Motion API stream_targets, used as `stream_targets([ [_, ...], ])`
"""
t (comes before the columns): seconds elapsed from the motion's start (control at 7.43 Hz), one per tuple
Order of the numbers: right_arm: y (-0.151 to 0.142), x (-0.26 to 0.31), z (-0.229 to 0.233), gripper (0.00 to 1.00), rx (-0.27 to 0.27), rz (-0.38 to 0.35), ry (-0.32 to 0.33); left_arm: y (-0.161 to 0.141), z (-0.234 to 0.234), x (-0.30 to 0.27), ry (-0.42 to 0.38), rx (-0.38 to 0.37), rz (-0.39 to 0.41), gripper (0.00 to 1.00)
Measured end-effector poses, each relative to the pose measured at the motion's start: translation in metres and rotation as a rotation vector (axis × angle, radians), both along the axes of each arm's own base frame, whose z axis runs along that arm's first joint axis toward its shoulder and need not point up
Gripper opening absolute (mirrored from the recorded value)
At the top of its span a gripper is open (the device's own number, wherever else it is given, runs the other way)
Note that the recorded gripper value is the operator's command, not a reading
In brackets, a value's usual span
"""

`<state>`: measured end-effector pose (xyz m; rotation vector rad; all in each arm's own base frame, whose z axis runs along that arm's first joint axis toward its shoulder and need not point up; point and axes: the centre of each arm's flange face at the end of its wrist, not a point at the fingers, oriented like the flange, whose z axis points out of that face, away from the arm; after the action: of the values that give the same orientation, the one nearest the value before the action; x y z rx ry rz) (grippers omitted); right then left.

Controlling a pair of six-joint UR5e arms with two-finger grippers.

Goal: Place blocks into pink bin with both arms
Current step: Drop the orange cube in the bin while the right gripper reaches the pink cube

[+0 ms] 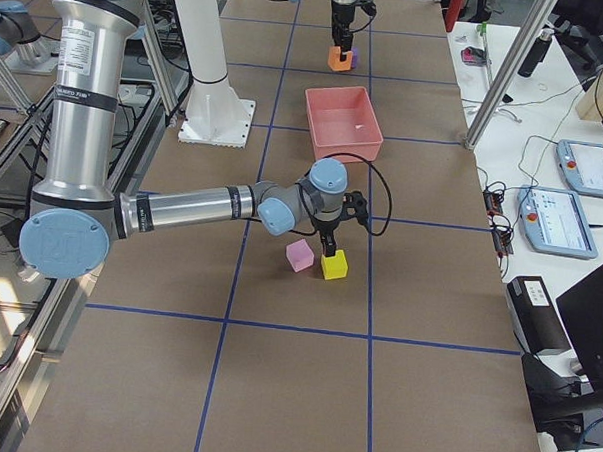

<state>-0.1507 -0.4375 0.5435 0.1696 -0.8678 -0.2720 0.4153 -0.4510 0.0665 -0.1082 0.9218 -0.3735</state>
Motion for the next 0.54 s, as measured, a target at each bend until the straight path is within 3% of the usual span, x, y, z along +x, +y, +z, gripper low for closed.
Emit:
stream_targets([
  [0.54,0.021,-0.035,0.016,1.00,0.059,-0.107,0.061,0.004,-0.025,0.063,-0.042,-0.016,-0.021,0.00],
])
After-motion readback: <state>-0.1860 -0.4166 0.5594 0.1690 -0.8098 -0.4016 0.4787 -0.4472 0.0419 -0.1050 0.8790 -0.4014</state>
